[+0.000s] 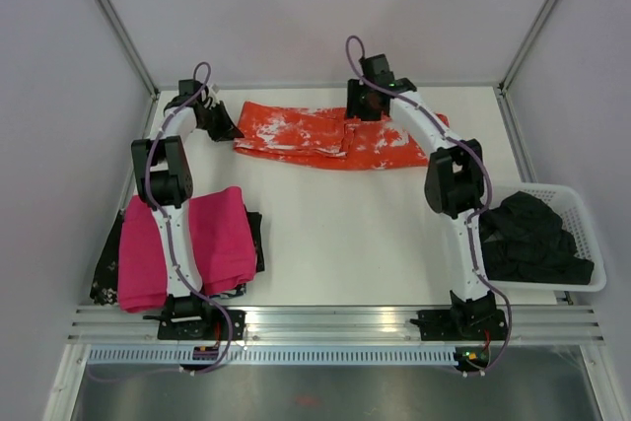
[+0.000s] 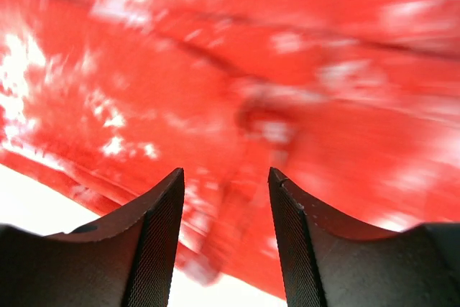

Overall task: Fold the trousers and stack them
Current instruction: Fold the trousers

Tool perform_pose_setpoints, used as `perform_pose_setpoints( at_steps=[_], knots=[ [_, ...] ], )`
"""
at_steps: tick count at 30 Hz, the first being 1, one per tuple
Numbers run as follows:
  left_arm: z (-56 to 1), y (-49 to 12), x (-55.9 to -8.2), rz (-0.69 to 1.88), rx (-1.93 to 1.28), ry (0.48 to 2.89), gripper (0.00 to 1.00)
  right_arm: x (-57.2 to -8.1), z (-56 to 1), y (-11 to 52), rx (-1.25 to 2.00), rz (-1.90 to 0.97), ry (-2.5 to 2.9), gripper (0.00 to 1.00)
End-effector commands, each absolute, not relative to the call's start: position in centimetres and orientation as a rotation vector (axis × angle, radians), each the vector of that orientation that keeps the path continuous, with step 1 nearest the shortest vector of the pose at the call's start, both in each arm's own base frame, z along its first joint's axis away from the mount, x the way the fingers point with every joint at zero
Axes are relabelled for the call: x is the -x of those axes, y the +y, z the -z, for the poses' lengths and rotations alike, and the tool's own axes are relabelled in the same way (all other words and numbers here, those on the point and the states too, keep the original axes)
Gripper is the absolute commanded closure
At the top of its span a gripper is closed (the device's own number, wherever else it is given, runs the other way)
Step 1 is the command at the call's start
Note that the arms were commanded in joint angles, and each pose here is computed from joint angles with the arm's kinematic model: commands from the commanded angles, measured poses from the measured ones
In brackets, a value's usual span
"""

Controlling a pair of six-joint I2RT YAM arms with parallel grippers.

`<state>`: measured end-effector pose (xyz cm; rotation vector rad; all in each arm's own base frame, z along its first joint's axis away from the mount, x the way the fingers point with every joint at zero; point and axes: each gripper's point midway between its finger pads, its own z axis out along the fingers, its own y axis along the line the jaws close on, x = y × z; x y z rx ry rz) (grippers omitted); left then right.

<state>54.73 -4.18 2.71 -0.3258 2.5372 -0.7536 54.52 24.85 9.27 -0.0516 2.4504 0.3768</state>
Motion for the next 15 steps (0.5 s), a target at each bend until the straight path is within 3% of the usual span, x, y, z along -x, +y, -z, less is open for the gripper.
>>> perform_pose_setpoints(
  at_steps=[1,6,10,15],
  knots=[
    [-3.2,-2.5,-56.2,0.621,0.284,2.508,0.98,-55.9,-18.0,16.2,-0.182,-0.297,2.327,0.42],
    [-9.7,4.2,-57.1,0.364,0.347,2.413,0.98,-54.0,-18.4,8.4,-0.268,-0.081,2.333,0.39],
    [-17.7,10.2,-57.7,0.194,0.400,2.259,0.98,-52.6,-17.4,6.3,-0.293,0.014,2.358,0.36],
    [-25.5,10.1,-57.0,0.133,0.368,2.130,0.98,-52.9,-16.0,6.4,-0.354,-0.039,2.374,0.37]
  ],
)
